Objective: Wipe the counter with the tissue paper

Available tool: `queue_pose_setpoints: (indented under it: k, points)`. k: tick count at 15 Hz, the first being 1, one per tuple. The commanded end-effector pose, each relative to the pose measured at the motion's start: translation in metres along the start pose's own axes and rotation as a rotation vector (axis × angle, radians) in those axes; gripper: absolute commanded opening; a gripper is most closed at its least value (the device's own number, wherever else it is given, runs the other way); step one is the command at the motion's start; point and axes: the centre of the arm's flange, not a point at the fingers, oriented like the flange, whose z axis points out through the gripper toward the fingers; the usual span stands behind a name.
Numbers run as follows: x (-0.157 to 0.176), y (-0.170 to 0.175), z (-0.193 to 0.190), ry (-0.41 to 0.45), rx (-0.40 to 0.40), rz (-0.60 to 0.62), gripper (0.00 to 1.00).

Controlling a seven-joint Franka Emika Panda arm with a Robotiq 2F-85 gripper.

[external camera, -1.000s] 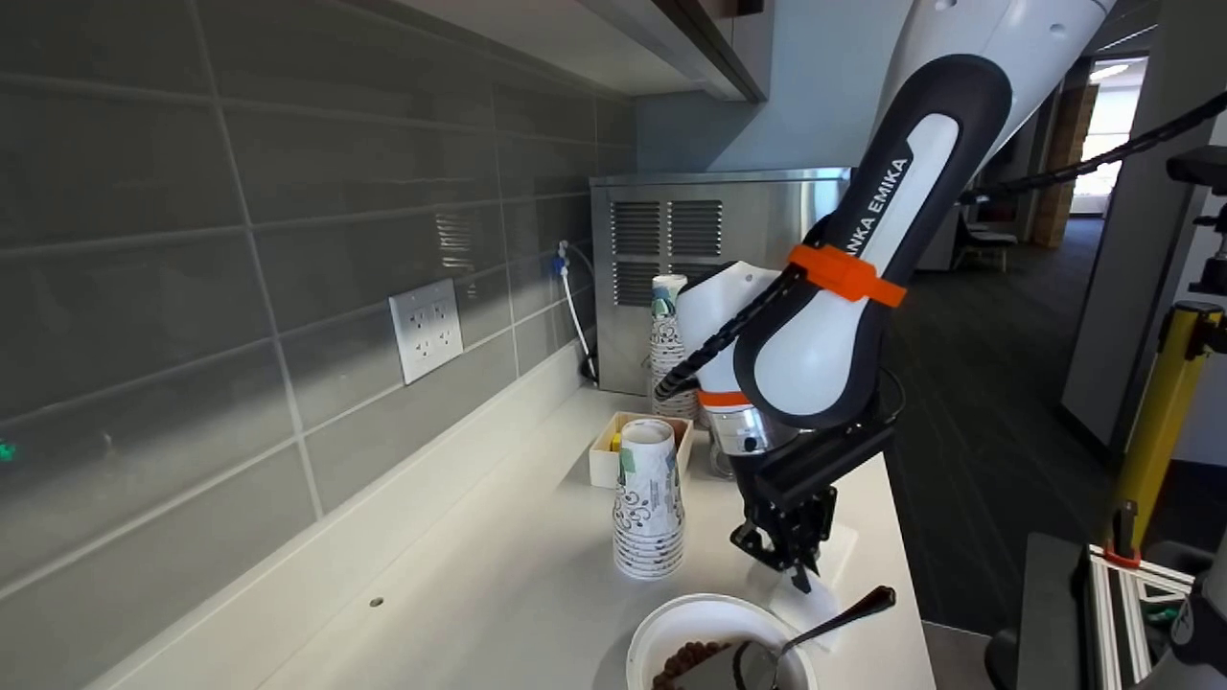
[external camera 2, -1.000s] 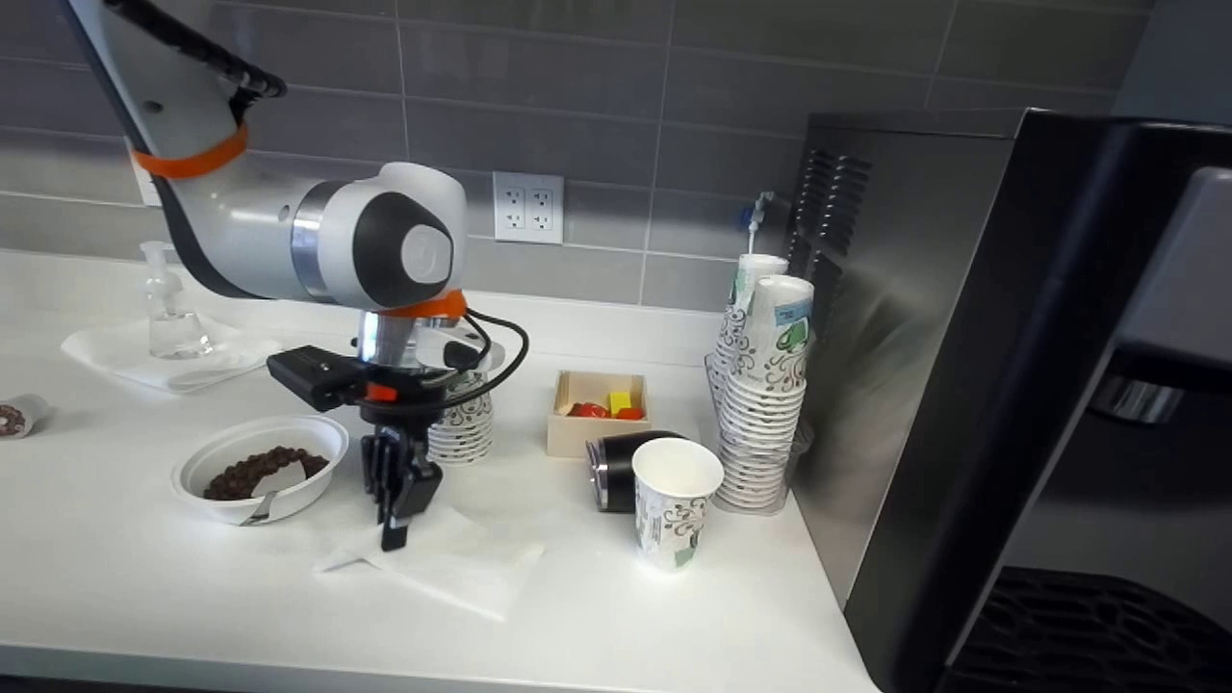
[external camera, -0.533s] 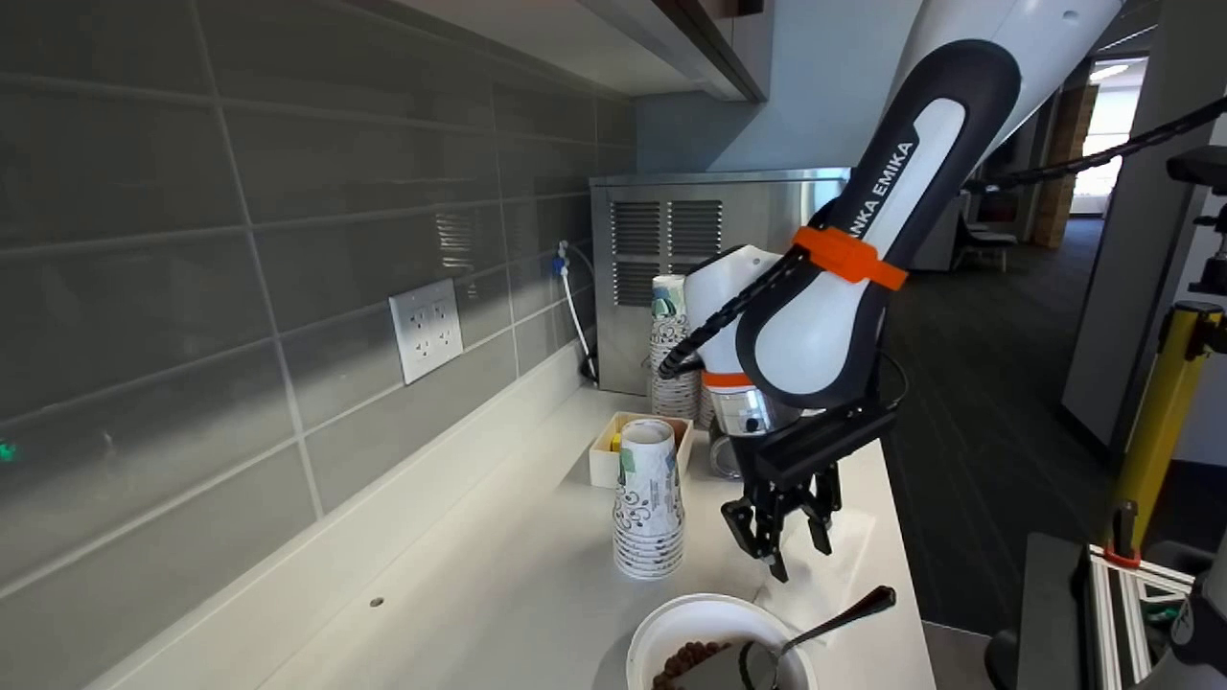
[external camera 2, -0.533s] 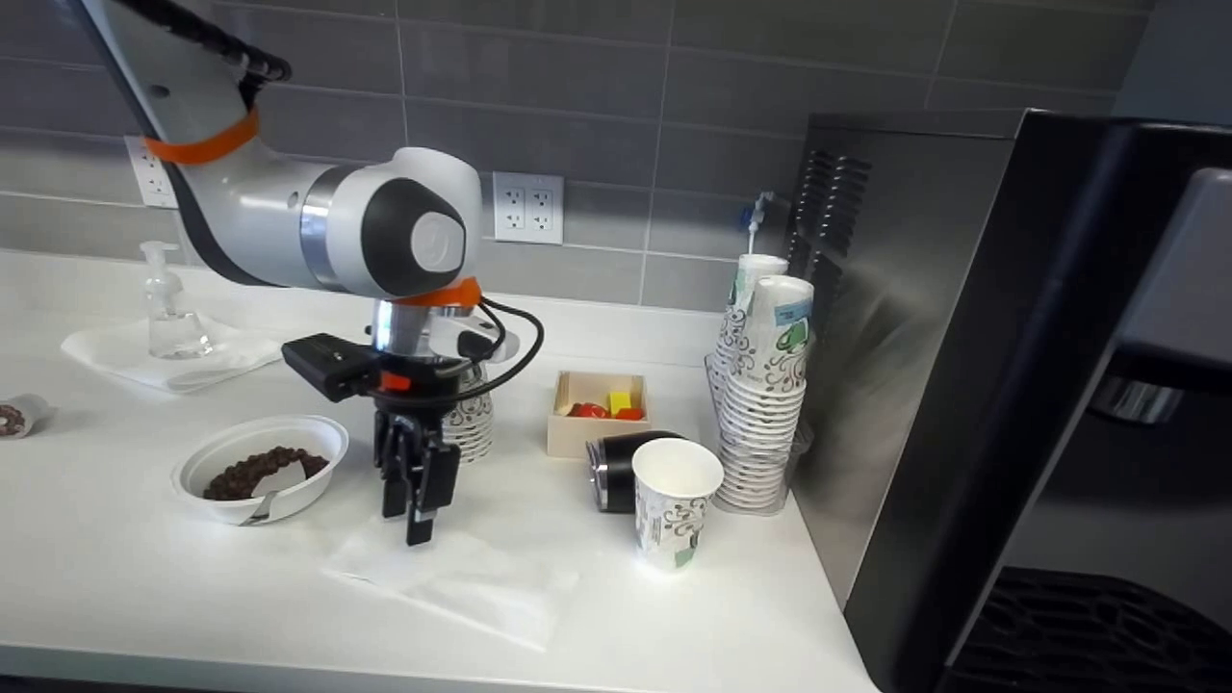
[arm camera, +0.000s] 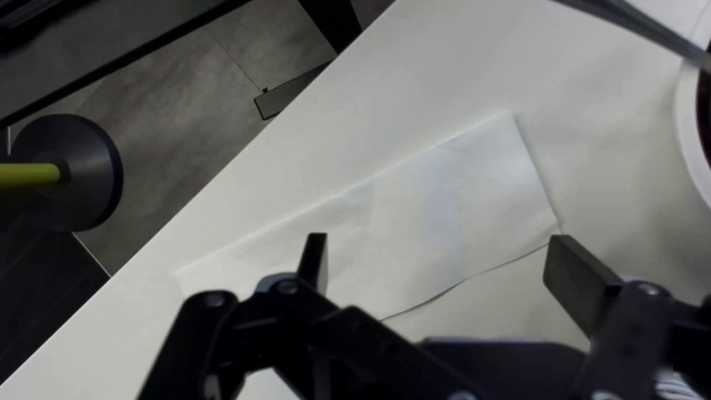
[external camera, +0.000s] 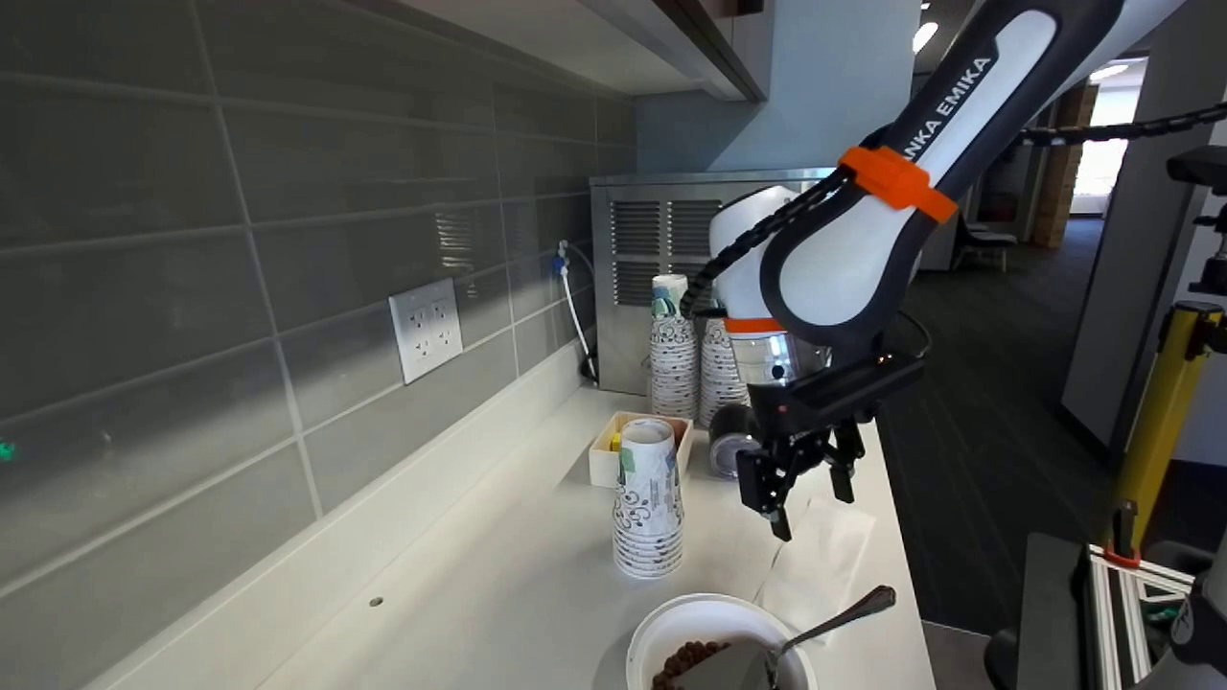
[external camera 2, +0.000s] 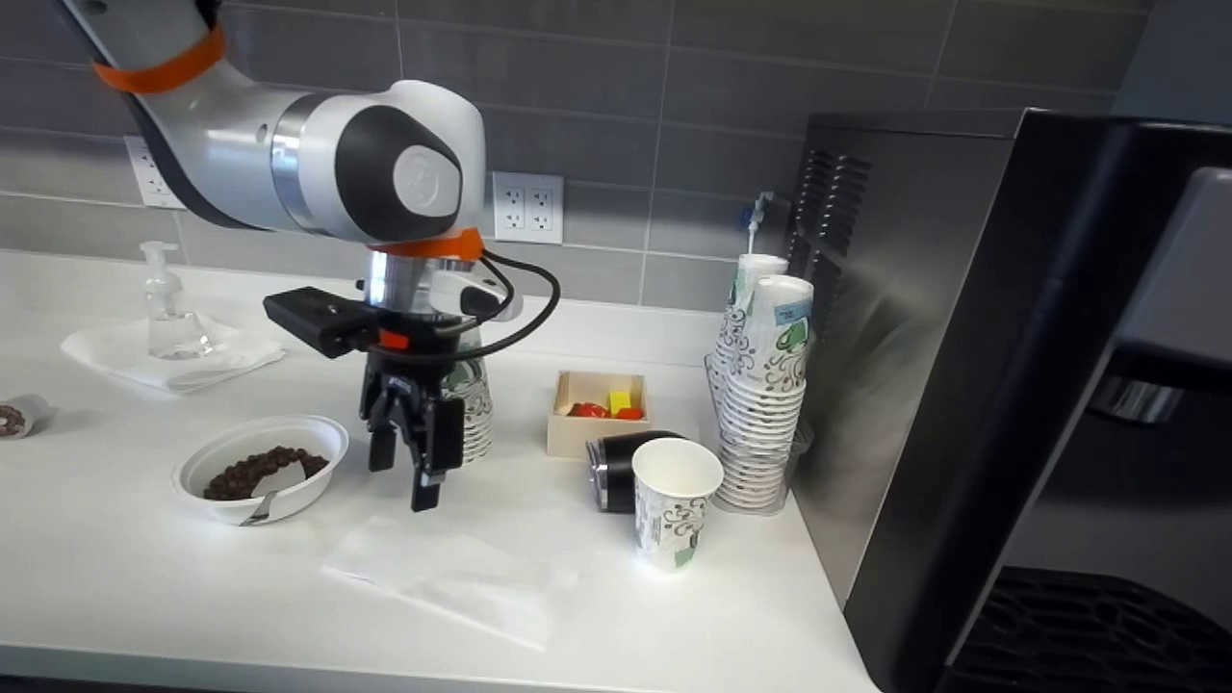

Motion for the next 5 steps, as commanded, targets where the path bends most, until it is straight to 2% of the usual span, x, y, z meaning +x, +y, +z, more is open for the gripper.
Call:
queue_pose_setpoints:
  k: [1, 5]
  points:
    - [-0.026, 0.014, -0.026, 0.018, 0.003, -0.009, 1.00]
    - [-0.030, 0.013, -0.039, 0.029, 0.002, -0.003, 1.00]
